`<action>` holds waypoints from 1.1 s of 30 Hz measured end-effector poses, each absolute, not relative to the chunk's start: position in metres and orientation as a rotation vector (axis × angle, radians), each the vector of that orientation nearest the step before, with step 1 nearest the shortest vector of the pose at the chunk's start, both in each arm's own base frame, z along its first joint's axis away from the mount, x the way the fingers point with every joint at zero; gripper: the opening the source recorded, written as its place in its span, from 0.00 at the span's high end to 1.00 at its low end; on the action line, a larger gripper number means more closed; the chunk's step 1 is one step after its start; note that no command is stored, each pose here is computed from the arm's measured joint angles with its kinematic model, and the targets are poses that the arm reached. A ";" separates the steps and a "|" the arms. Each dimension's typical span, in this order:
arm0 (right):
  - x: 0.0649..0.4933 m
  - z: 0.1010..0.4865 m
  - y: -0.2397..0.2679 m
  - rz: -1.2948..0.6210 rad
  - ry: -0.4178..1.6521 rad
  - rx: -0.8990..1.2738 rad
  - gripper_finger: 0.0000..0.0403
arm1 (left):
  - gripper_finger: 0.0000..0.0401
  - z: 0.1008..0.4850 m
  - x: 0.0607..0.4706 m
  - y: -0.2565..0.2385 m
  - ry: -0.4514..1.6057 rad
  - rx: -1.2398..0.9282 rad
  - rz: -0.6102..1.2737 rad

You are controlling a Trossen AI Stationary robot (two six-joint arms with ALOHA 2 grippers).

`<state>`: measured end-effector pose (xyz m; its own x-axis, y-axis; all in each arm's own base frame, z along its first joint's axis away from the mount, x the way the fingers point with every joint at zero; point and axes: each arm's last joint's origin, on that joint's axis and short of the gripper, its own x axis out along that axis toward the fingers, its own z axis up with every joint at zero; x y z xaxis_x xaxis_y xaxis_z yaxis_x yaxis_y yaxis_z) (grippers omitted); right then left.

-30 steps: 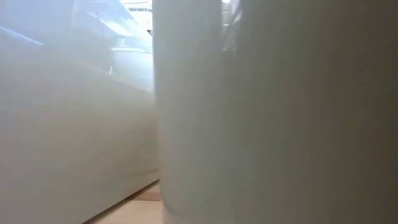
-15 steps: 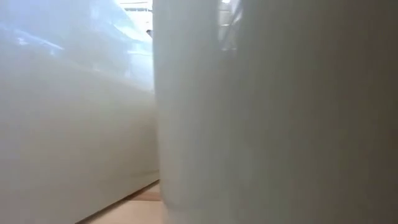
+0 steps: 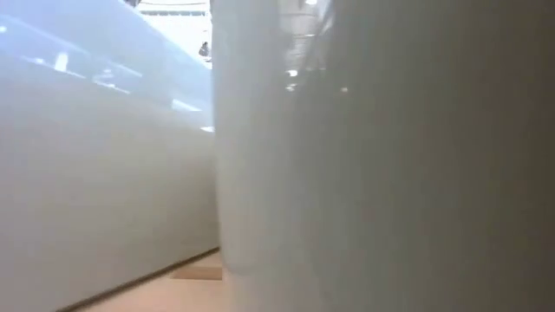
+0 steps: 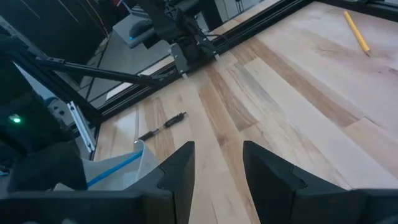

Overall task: Sort pens & pencils
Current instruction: Put the blue pencil into the left gray bin

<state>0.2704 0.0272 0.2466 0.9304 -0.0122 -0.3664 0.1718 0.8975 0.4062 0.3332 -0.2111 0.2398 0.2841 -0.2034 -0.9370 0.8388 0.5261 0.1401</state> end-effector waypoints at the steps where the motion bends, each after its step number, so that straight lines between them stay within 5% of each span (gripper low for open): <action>1: 0.270 0.247 0.027 -0.098 0.366 0.449 0.61 | 0.94 0.237 0.332 -0.211 1.067 0.731 -0.786; 33: 0.270 0.246 0.027 -0.099 0.365 0.449 0.61 | 0.94 0.198 0.322 -0.201 1.195 0.638 -0.701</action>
<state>0.2705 0.0270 0.2465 0.9307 -0.0135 -0.3656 0.1727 0.8971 0.4066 0.3217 -0.2008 0.1980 0.2127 -0.1462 -0.9661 0.7721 0.6311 0.0745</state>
